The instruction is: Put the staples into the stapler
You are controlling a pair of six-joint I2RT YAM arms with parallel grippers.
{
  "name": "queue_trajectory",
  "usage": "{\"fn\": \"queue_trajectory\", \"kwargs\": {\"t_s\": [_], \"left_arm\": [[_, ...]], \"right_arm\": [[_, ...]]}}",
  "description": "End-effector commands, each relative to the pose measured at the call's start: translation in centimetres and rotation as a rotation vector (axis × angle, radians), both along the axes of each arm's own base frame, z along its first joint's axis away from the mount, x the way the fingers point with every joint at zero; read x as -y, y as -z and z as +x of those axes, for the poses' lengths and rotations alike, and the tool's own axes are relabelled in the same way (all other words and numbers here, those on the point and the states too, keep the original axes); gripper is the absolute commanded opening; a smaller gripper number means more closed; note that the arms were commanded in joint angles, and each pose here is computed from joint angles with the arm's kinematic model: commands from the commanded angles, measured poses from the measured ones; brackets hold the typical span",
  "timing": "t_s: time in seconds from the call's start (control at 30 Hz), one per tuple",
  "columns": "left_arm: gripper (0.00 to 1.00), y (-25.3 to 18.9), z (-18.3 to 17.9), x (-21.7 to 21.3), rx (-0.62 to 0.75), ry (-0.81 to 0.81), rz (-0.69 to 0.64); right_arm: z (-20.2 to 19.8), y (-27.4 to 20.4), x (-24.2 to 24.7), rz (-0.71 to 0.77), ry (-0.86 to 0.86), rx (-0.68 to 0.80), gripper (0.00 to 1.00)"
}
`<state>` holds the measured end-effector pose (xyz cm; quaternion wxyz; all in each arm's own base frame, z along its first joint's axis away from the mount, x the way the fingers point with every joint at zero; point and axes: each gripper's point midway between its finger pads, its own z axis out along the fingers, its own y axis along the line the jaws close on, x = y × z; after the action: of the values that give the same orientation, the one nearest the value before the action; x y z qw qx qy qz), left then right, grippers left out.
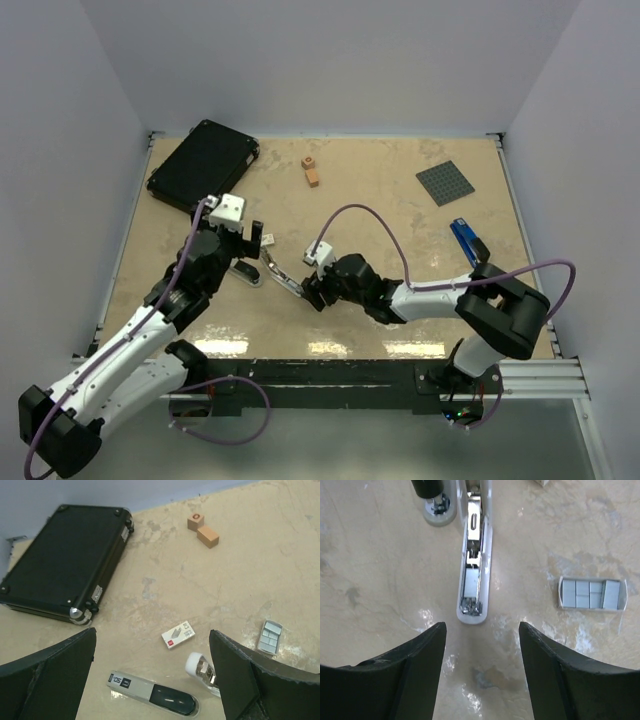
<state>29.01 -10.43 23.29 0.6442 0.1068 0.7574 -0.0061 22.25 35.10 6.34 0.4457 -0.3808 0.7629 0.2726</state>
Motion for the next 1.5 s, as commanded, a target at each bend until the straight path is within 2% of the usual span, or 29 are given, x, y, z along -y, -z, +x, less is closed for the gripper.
{"fn": "queue_trajectory", "kwargs": {"t_s": [0.0, 0.27, 0.8, 1.0, 1.13, 1.47], "left_arm": [[1.0, -0.4, 1.4, 1.2, -0.062, 0.094, -0.12], [1.0, 3.1, 3.2, 1.1, -0.222, 0.125, -0.162], [0.99, 6.5, 4.4, 3.4, -0.352, 0.246, -0.166], [0.93, 8.0, 4.3, 4.1, -0.403, 0.288, -0.16], [0.85, 9.3, 4.0, 4.6, -0.462, 0.317, -0.155], [0.72, 11.7, 2.6, 5.1, -0.58, 0.353, -0.146]], "right_arm": [[0.5, -4.6, -1.4, 0.225, -0.029, 0.171, 0.64], [0.1, -2.4, -2.3, 0.239, -0.086, 0.18, 0.61], [0.7, -0.2, -3.0, 0.212, -0.076, 0.166, 0.53], [0.7, 0.2, -3.1, 0.208, -0.08, 0.16, 0.48], [0.5, 0.3, -3.3, 0.208, -0.089, 0.156, 0.43], [0.6, 0.5, -3.4, 0.207, -0.09, 0.153, 0.33]]}}
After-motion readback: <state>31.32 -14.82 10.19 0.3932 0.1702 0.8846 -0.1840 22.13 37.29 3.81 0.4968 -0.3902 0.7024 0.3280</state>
